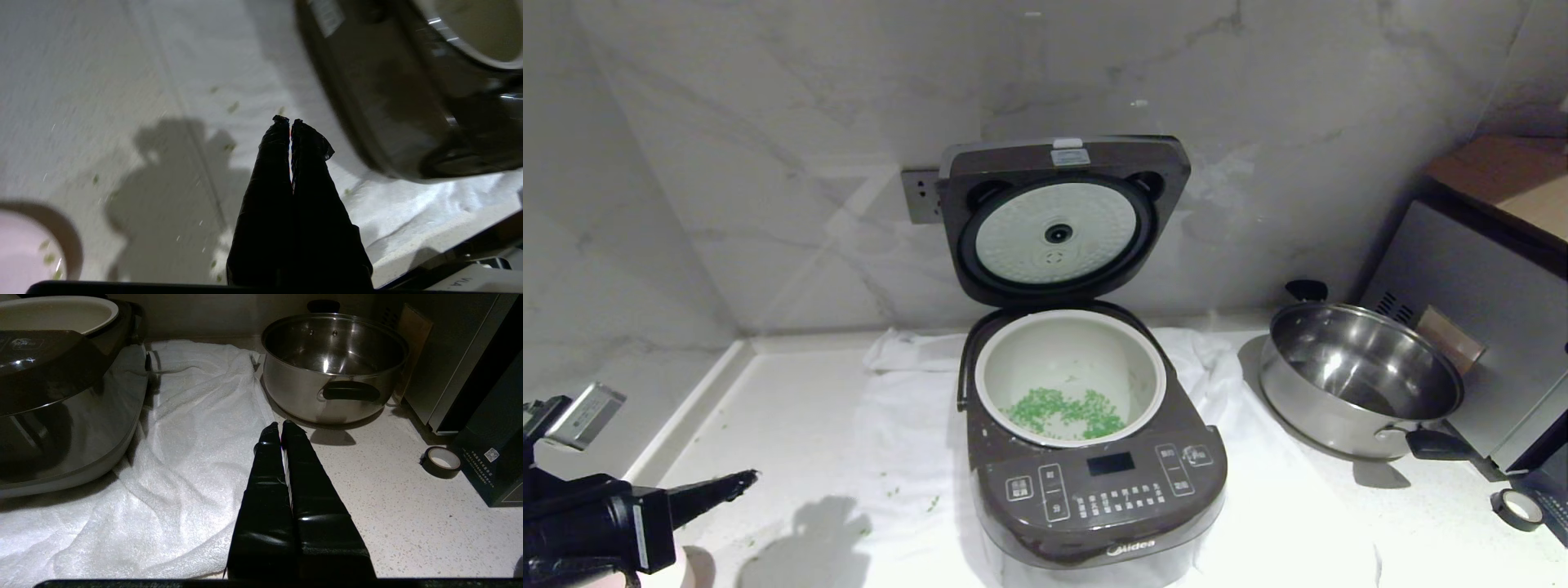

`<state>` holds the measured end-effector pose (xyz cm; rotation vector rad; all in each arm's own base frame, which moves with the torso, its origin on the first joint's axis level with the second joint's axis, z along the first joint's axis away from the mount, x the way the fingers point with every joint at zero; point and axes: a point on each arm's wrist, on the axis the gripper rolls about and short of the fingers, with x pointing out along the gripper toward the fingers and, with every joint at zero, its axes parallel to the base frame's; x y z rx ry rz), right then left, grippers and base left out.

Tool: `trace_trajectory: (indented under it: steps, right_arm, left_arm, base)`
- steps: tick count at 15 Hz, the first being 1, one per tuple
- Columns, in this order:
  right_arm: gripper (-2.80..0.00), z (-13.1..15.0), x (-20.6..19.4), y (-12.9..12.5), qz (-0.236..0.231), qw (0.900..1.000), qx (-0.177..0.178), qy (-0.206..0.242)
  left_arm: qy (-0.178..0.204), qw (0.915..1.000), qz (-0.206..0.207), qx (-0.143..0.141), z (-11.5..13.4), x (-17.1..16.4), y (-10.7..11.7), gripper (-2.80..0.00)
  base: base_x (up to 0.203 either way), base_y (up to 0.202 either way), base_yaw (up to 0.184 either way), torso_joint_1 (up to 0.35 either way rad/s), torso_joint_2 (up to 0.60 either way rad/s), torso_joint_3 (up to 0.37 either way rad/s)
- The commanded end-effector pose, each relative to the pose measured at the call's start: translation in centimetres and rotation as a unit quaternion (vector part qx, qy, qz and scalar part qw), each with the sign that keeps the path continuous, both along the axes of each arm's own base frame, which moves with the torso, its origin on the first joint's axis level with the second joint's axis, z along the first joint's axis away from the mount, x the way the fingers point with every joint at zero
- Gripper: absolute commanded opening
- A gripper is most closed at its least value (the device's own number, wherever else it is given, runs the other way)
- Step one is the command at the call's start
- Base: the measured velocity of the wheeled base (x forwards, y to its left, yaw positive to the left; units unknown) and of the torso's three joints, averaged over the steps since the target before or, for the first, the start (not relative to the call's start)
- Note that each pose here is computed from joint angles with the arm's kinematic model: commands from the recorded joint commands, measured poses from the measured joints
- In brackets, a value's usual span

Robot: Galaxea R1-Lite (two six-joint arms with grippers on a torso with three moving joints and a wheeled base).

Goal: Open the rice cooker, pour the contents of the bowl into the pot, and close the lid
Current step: Turn on the tap

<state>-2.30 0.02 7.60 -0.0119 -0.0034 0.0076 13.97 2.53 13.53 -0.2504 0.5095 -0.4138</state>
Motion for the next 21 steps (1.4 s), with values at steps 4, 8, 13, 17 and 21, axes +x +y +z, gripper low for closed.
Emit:
trace_trajectory:
  steps: [4, 8, 13, 17, 21]
  right_arm:
    - [-2.80, 0.0, 0.0, 0.0, 0.001, 1.000, 0.000, 0.000]
    - [-2.80, 0.0, 0.0, 0.0, 0.000, 1.000, 0.000, 0.000]
    - [-2.80, 0.0, 0.0, 0.0, 0.001, 1.000, 0.000, 0.000]
    - [-2.80, 0.0, 0.0, 0.0, 0.000, 1.000, 0.000, 0.000]
    - [-2.80, 0.0, 0.0, 0.0, 0.001, 1.000, 0.000, 0.001]
  left_arm:
    - [-0.200, 0.9740, -0.104, -0.023, 3.9, -6.3, -2.0, -2.80]
    - [-0.291, 0.9378, -0.169, -0.086, 9.1, -12.4, -4.2, -2.80]
    - [-0.297, 0.8920, -0.301, -0.160, 12.4, -17.6, -4.6, -2.80]
    - [-0.326, 0.9203, -0.195, -0.094, 9.5, -18.8, -5.1, -2.80]
    - [-0.314, 0.9180, -0.227, -0.085, 7.9, -18.8, -4.2, -2.80]
  base:
    - [0.000, 0.000, 0.000, 0.000, 0.00, 0.000]
    - [0.000, 0.000, 0.000, 0.000, 0.00, 0.000]
    - [0.000, 0.000, 0.000, 0.000, 0.00, 0.000]
    - [0.000, 0.000, 0.000, 0.000, 0.00, 0.000]
    - [0.000, 0.000, 0.000, 0.000, 0.00, 0.000]
